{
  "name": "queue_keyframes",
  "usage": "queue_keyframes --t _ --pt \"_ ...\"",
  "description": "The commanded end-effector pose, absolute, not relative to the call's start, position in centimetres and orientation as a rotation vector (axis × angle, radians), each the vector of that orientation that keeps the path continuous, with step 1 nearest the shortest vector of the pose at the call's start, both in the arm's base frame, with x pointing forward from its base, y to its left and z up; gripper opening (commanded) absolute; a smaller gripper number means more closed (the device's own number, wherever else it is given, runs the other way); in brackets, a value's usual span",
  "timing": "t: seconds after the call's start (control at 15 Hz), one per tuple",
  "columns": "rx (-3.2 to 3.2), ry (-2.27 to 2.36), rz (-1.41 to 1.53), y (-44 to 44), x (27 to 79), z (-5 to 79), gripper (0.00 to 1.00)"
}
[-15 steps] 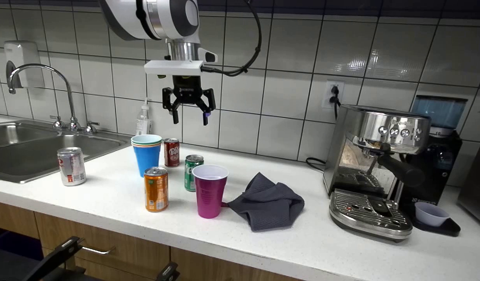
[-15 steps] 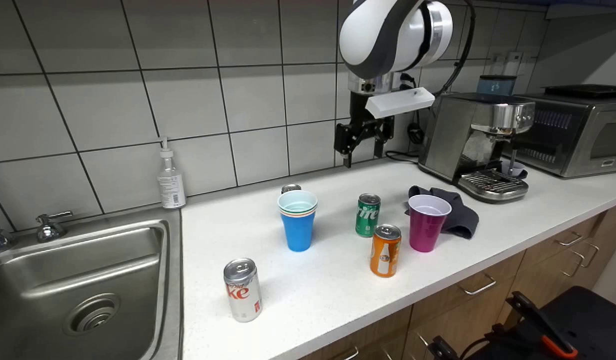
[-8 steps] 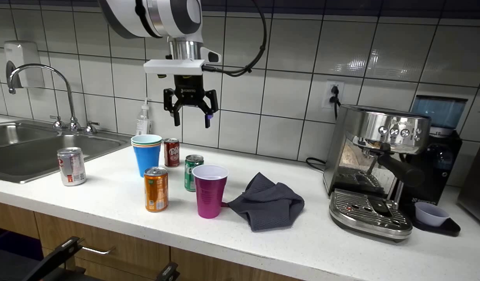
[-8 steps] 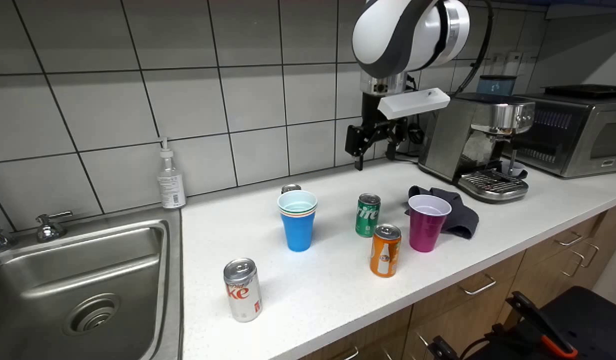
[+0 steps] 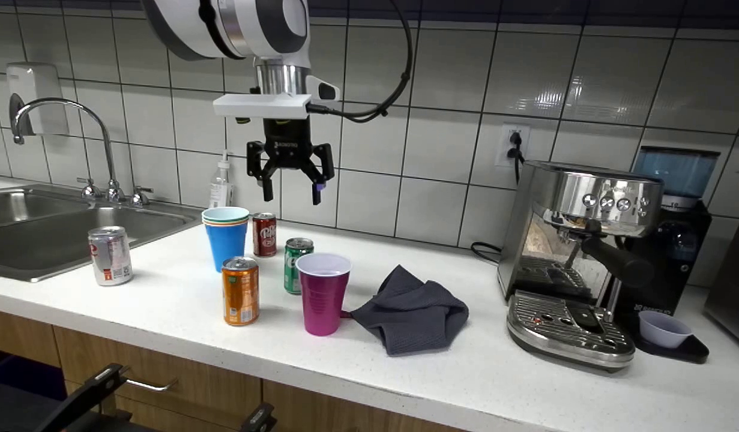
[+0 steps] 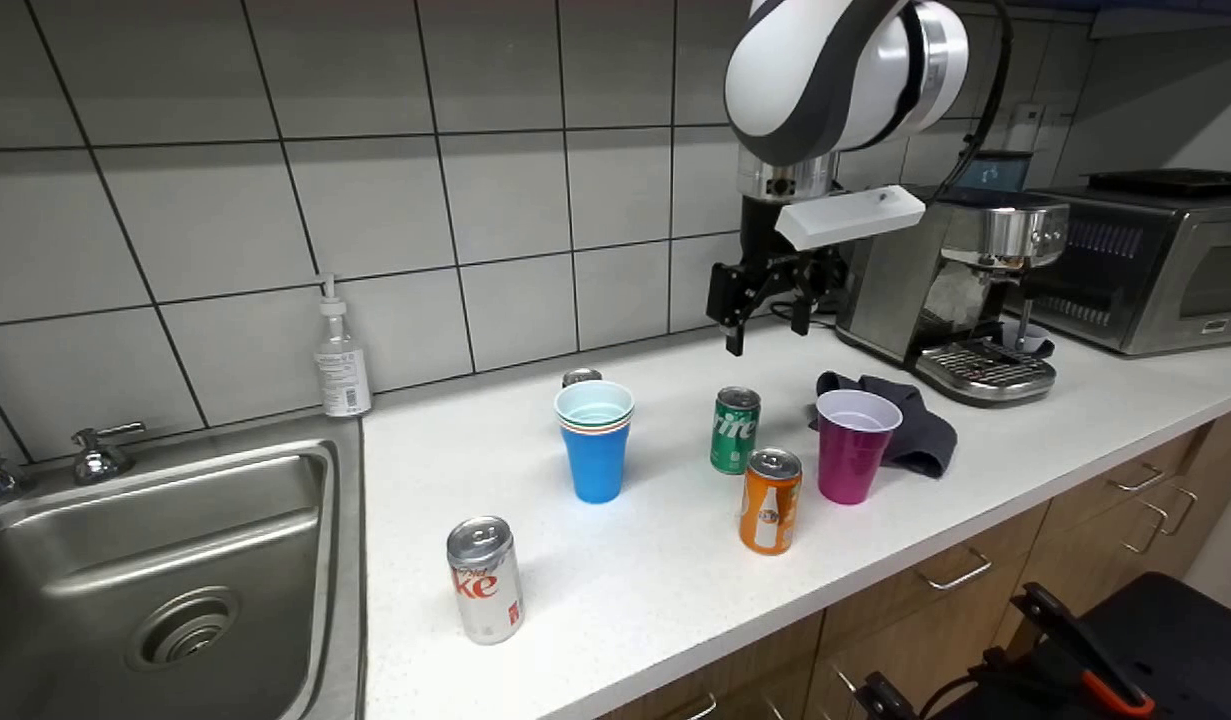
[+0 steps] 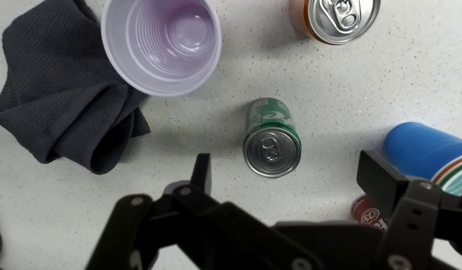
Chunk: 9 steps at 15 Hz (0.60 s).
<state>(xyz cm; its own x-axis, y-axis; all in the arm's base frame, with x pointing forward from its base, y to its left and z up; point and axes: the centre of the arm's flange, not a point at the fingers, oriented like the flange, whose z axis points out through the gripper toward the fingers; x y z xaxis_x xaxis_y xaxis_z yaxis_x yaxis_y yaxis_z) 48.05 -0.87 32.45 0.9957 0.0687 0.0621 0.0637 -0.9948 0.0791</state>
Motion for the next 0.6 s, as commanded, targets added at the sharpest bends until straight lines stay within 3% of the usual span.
queue_keyframes --t 0.0,0.53 --pt "3.051 0.054 0.088 -1.3 46.6 32.4 1.0" --pt "3.045 -0.06 0.051 -2.2 46.3 31.2 1.0"
